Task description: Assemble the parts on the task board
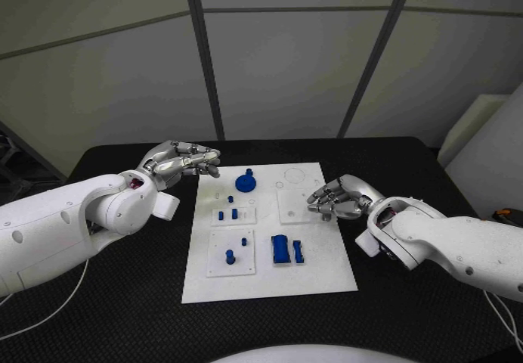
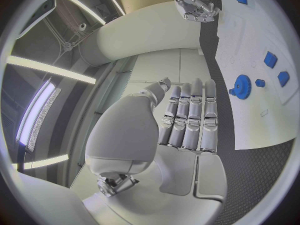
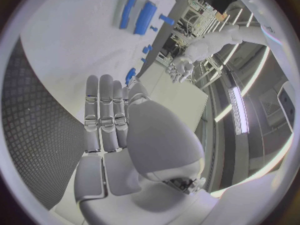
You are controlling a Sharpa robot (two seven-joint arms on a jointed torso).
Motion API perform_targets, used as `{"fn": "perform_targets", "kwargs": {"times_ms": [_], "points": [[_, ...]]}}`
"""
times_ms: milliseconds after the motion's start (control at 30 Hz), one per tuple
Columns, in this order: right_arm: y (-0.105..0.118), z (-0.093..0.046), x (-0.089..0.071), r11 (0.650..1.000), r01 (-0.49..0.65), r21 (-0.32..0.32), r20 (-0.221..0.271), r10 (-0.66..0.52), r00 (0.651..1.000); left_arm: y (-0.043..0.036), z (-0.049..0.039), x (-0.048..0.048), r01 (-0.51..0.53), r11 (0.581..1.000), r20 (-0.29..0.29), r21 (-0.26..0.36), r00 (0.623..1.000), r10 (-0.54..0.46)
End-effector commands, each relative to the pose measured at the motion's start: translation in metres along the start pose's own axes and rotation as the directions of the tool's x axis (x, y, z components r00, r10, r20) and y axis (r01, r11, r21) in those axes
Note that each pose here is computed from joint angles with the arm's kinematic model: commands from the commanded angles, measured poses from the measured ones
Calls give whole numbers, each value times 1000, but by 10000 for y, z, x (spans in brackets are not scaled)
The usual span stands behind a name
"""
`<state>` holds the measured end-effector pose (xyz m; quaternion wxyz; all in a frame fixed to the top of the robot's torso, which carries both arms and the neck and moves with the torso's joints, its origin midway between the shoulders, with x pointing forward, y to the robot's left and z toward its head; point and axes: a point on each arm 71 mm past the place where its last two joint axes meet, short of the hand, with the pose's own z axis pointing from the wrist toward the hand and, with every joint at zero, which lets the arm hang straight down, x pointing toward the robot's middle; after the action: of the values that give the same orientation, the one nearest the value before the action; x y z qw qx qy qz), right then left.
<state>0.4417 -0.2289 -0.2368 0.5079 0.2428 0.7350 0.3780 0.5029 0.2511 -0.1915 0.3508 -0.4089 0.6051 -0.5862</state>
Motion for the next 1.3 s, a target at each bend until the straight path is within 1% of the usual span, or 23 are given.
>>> {"fn": "perform_targets", "kwargs": {"times_ms": [33, 67, 133, 200, 267, 333, 433, 533, 700, 733, 800, 867, 1033, 1067, 1167, 1300], "points": [[-25, 201, -129, 946, -305, -112, 39, 310, 950, -4, 56, -90, 36, 993, 92, 109, 995, -46], [-41, 246, -139, 940, -320, -116, 45, 327, 944, 11, 70, -105, 40, 993, 105, 113, 993, -52], [-82, 416, -171, 921, -367, -133, 69, 378, 923, 77, 117, -165, 55, 990, 158, 129, 984, -75], [-83, 553, -190, 906, -395, -153, 83, 410, 908, 130, 151, -211, 69, 988, 207, 141, 974, -98], [-84, 679, -188, 892, -420, -170, 91, 438, 894, 198, 181, -256, 78, 985, 257, 152, 959, -115], [-88, 773, -178, 881, -437, -182, 96, 458, 884, 259, 217, -280, 85, 984, 296, 159, 946, -130], [-99, 897, -149, 867, -461, -190, 103, 484, 869, 335, 277, -287, 92, 982, 337, 162, 930, -143], [-97, 989, -107, 856, -480, -193, 106, 504, 857, 391, 318, -270, 94, 982, 363, 161, 920, -148], [-86, 1070, -57, 845, -498, -196, 110, 524, 845, 460, 365, -218, 96, 983, 385, 157, 911, -150], [-108, 1058, -43, 881, -447, -153, 133, 467, 874, 473, 367, -189, 99, 988, 327, 120, 935, -133], [-103, 1052, -42, 880, -448, -155, 135, 469, 873, 472, 364, -178, 97, 988, 328, 119, 935, -131], [-85, 1031, -39, 877, -453, -160, 141, 475, 869, 471, 353, -144, 91, 989, 332, 116, 935, -125], [-24, 955, -27, 864, -471, -177, 161, 497, 853, 465, 308, -22, 71, 992, 343, 107, 933, -104], [-6, 930, -23, 861, -476, -181, 167, 504, 847, 463, 292, 15, 65, 992, 347, 105, 933, -98], [68, 816, -1, 845, -498, -197, 193, 531, 825, 450, 218, 178, 38, 995, 361, 94, 930, -70], [163, 638, 38, 824, -526, -208, 228, 564, 793, 425, 101, 390, 3, 997, 380, 83, 924, -34]]}}
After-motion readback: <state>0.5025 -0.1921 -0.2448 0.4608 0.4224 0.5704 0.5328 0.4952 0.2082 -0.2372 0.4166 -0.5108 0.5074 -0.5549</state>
